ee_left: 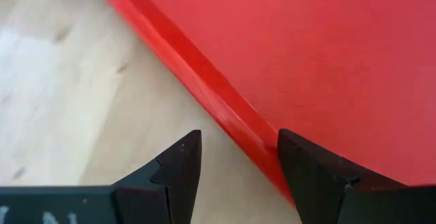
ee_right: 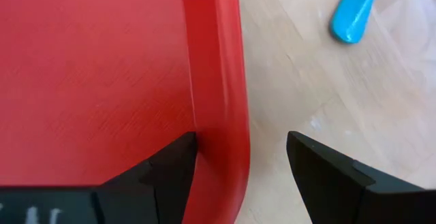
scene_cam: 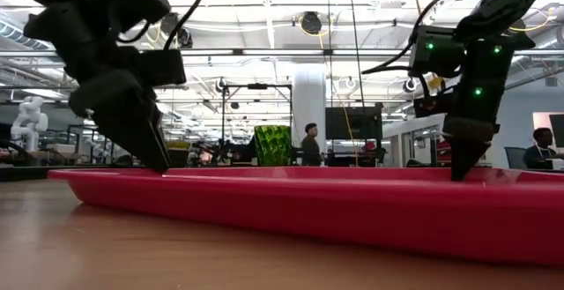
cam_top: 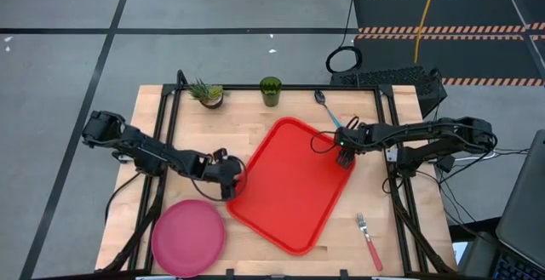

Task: Pick and place plate/cup/fork/spoon on tray
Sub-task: Adjust the red serving tray

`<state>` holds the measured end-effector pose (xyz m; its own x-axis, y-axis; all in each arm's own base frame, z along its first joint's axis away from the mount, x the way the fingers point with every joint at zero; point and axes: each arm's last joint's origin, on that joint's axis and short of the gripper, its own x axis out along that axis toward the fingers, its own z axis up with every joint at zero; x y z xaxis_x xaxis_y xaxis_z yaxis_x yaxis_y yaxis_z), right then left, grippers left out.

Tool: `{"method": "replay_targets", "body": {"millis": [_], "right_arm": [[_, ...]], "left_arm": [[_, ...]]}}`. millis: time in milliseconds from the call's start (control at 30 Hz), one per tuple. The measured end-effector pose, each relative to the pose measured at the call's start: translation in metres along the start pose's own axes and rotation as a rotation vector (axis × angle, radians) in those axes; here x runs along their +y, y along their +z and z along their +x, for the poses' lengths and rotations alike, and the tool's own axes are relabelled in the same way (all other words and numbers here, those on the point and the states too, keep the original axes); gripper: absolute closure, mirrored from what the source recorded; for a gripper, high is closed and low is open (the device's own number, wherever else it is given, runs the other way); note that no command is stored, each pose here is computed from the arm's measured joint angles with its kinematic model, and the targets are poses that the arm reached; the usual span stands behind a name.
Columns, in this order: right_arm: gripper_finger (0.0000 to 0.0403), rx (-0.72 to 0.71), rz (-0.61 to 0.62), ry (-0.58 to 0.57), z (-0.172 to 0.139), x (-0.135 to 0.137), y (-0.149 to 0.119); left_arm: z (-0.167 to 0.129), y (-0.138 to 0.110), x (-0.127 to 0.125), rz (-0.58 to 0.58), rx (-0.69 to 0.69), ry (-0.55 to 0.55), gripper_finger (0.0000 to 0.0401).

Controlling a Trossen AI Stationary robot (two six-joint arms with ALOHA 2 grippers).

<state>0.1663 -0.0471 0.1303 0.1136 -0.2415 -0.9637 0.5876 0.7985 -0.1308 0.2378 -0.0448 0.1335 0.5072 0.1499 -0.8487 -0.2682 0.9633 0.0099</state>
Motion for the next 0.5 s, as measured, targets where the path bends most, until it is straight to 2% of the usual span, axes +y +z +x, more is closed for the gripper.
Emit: {"method": "replay_targets", "body": {"millis": [333, 500], "right_arm": [[0.0179, 0.095, 0.11, 0.194, 0.0, 0.006, -0.003], [0.0179, 0.12, 0.116, 0.215, -0.002, 0.012, -0.007]], "left_arm": [[0.005, 0.001, 0.019, 0.005, 0.044, 0.06, 0.0206], [0.007, 0.005, 0.03, 0.021, 0.039, 0.112, 0.0206]]}}
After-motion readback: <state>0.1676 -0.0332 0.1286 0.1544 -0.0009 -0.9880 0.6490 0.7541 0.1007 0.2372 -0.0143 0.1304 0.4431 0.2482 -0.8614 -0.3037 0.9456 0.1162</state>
